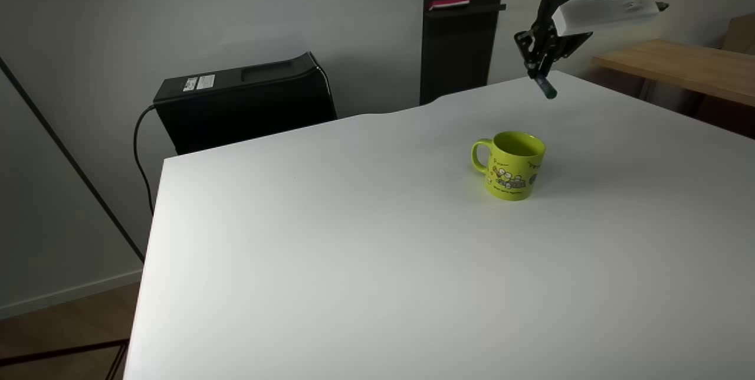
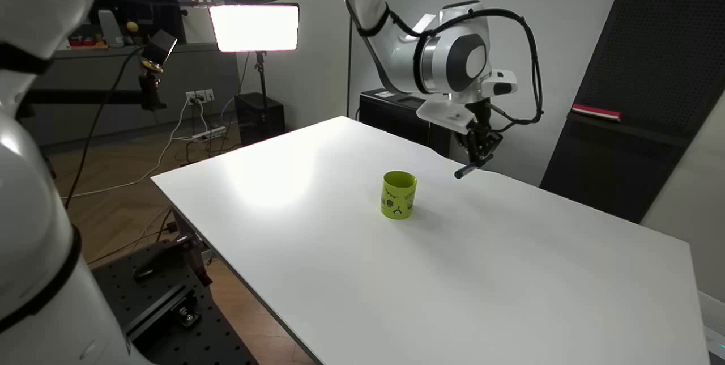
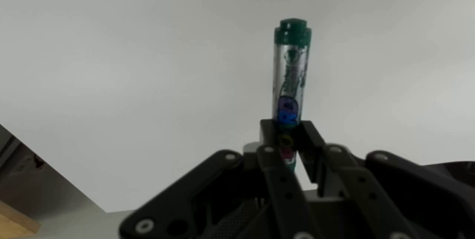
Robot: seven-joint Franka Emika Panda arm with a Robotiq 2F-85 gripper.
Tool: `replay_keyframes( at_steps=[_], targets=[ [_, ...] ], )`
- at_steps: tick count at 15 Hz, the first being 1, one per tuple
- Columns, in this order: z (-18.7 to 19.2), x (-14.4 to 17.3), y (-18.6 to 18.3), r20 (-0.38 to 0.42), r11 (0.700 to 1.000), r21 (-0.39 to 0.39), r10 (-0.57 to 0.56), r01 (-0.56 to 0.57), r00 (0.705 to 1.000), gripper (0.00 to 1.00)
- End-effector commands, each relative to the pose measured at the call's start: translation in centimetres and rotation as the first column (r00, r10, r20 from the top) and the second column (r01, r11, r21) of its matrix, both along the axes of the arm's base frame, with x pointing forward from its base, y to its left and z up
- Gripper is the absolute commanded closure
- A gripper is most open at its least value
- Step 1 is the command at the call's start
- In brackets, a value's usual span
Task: Take the marker off of the table and place it in the green cup
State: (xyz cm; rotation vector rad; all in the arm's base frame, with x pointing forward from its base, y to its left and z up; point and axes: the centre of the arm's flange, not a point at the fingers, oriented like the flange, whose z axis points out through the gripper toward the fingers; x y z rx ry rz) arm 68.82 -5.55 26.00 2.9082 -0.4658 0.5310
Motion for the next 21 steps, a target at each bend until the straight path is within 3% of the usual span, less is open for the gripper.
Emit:
replay_keyframes(
  at_steps=[1,9,14,21],
  targets=[
    [2.0,-2.3,2.3,0.091,0.999,-0.044,-0.018,0.022,0.996,0.95],
    [0.2,-6.0,6.6,0.151,0.994,-0.109,0.018,-0.002,0.988,0.95],
    [-0.2,-7.8,8.7,0.154,0.989,-0.148,0.042,-0.019,0.987,0.95],
    [-1.6,-9.2,11.9,0.118,0.989,-0.131,0.086,-0.071,0.989,0.95]
  ],
)
